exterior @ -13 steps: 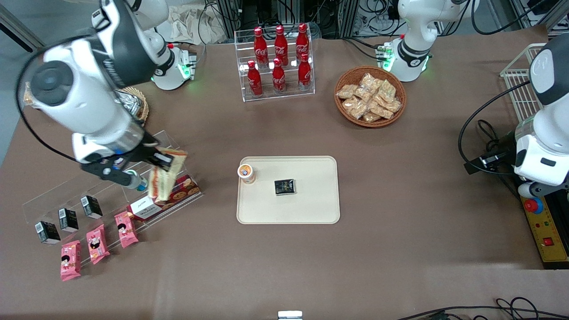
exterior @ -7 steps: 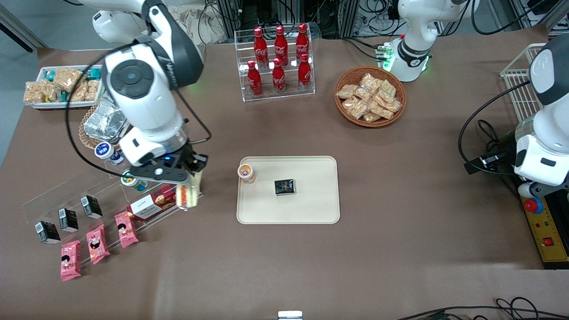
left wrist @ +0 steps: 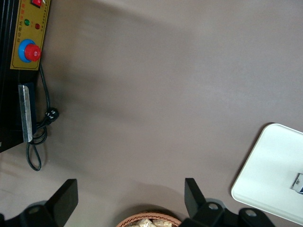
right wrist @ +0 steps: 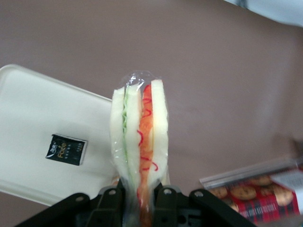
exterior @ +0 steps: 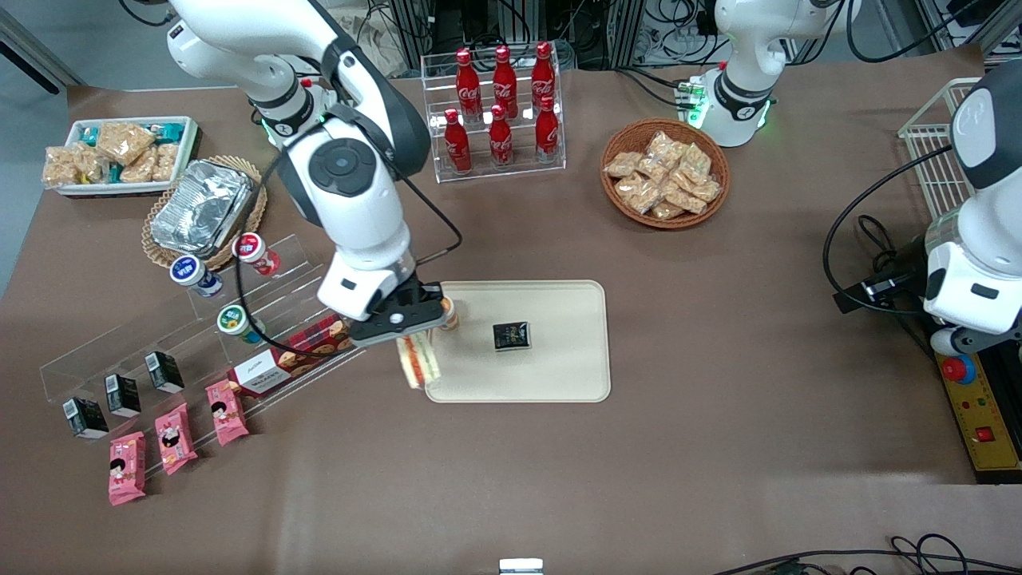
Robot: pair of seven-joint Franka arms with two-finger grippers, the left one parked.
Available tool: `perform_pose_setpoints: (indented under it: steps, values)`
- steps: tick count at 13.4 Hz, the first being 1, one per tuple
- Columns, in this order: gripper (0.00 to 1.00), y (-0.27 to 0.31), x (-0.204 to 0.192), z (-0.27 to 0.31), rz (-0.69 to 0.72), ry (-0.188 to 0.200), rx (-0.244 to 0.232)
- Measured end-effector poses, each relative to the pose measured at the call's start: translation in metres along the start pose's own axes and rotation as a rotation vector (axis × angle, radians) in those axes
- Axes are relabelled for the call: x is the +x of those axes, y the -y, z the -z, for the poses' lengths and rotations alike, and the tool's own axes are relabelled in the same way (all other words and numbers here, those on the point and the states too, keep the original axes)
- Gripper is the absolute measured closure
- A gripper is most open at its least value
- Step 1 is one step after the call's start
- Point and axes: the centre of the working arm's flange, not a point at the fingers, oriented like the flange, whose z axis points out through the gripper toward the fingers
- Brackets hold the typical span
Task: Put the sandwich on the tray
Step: 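Lift the sandwich off the stand and carry it over the cream tray, then lower the sandwich onto the tray beside the black packet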
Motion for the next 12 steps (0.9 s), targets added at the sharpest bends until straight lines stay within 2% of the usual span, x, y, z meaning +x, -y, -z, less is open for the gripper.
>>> perform_pose_setpoints:
  steps: [4,7,12]
  values:
    - [0.81,0.047,0.000,-0.033,0.305,-0.050,0.023]
    - [0.81,0.098,-0.009,-0.064,0.471,-0.083,0.037]
    - [0.81,0.130,-0.010,-0.123,0.736,-0.103,0.030]
